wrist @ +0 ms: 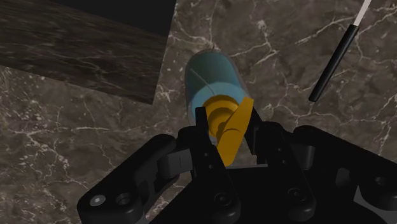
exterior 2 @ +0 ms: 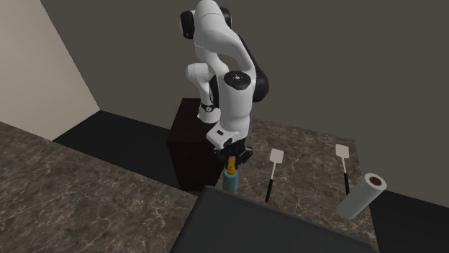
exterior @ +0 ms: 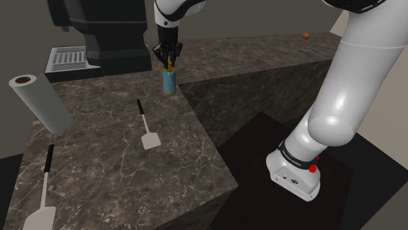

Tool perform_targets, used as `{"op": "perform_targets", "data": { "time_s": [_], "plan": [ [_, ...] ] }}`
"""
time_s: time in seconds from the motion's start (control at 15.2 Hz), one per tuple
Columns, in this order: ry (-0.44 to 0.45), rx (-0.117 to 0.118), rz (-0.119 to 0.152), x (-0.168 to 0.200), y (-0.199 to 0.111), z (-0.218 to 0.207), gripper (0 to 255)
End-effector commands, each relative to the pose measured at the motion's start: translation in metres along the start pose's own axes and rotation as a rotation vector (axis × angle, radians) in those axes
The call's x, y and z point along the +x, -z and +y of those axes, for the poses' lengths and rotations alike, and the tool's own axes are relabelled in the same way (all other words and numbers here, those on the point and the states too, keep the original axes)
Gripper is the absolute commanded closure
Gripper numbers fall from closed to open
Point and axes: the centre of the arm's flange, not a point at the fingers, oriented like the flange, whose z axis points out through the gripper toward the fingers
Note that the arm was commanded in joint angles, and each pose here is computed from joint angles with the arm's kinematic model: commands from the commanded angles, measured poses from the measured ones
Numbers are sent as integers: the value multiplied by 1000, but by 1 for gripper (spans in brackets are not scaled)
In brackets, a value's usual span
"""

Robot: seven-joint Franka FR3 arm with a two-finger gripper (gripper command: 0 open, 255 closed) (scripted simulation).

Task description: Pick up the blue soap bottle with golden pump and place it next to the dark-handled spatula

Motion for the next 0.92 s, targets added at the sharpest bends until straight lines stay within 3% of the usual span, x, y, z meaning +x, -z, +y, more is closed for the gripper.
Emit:
{"op": "perform_targets", "data": {
  "time_s": [0.0, 0.86],
  "plan": [
    [0, 0, 0, 0, 11, 0, 255],
    [0, 0, 0, 0, 80, 1, 255]
  ]
}}
